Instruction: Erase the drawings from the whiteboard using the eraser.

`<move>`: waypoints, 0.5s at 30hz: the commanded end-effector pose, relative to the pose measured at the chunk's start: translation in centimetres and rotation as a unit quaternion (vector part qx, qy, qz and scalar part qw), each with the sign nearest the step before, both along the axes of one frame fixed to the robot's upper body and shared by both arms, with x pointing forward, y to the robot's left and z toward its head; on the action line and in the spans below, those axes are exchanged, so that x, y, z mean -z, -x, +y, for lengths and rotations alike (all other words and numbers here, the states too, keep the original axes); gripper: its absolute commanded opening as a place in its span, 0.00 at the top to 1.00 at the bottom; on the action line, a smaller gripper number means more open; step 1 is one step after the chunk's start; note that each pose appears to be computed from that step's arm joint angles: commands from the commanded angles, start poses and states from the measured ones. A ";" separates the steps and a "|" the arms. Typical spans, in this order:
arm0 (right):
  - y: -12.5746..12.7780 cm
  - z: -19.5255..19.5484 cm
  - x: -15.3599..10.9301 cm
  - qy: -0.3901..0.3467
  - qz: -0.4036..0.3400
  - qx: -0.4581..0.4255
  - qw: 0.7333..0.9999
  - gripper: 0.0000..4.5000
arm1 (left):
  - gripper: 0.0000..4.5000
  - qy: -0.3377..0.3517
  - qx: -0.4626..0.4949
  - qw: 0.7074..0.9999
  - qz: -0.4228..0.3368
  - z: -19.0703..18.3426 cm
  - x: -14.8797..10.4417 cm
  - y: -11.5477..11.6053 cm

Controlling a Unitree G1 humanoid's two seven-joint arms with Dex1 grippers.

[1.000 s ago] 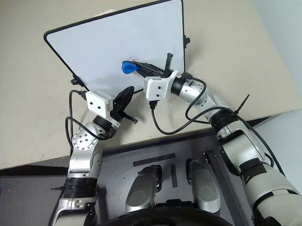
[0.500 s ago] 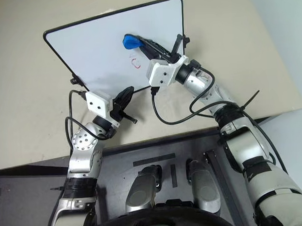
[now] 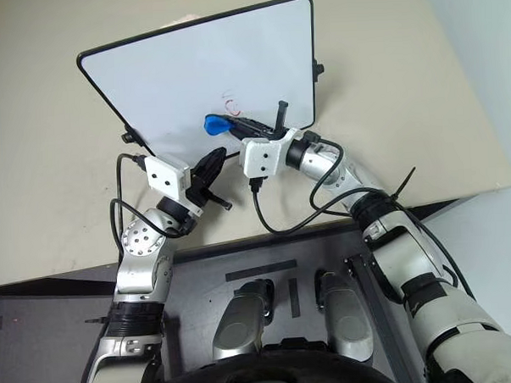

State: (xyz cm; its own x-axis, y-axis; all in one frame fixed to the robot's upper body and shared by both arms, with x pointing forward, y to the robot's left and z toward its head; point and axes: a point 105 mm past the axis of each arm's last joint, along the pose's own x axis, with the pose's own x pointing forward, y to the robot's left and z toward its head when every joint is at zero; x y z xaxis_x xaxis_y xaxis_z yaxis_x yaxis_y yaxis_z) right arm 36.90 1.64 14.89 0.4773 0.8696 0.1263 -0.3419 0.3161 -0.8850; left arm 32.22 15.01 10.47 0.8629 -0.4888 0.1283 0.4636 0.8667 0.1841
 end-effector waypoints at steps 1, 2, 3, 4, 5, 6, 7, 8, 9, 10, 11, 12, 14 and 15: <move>-0.5 -0.5 -4.8 -0.062 -0.072 0.015 0.995 1.00 | 1.00 -0.001 0.000 1.000 -0.013 0.0 -0.6 0.2; -0.5 -0.6 -5.3 -0.069 -0.081 0.019 0.994 1.00 | 1.00 -0.001 0.000 1.000 -0.013 0.0 -0.6 0.2; -0.6 -0.7 -5.7 -0.074 -0.089 0.022 0.993 1.00 | 1.00 -0.001 0.001 1.000 -0.013 0.0 -0.6 0.1; -0.6 -0.7 -5.9 -0.077 -0.093 0.024 0.992 1.00 | 1.00 -0.001 0.001 1.000 -0.013 0.0 -0.6 0.1; -0.7 -0.7 -5.9 -0.077 -0.093 0.025 0.992 1.00 | 1.00 -0.001 0.001 1.000 -0.013 0.0 -0.6 0.1; -0.7 -0.7 -5.7 -0.075 -0.093 0.026 0.993 1.00 | 1.00 -0.001 0.001 1.000 -0.013 0.0 -0.6 0.1; -0.7 -0.6 -5.4 -0.071 -0.086 0.025 0.993 1.00 | 1.00 -0.001 0.002 1.000 -0.013 0.0 -0.6 0.1; -0.7 -0.4 -4.9 -0.064 -0.078 0.022 0.995 1.00 | 1.00 -0.002 0.002 1.000 -0.013 0.0 -0.6 0.1; -0.6 -0.2 -4.2 -0.054 -0.067 0.018 0.996 1.00 | 1.00 -0.001 0.002 1.000 -0.013 -0.1 -0.6 0.1; -0.5 0.1 -3.5 -0.042 -0.056 0.012 0.997 1.00 | 1.00 -0.002 0.002 1.000 -0.013 -0.1 -0.6 0.1; -0.3 0.4 -2.7 -0.032 -0.045 0.005 0.998 1.00 | 1.00 -0.002 0.002 1.000 -0.013 -0.1 -0.6 0.1; -0.1 0.6 -2.2 -0.025 -0.035 0.001 0.999 1.00 | 1.00 -0.002 0.002 1.000 -0.013 -0.1 -0.6 0.1; 0.0 0.9 -1.6 -0.019 -0.023 -0.004 1.000 1.00 | 1.00 -0.002 0.002 1.000 -0.013 -0.1 -0.6 0.1; 0.0 1.0 -1.4 -0.017 -0.016 -0.005 1.000 1.00 | 1.00 -0.002 0.002 1.000 -0.013 -0.1 -0.6 0.1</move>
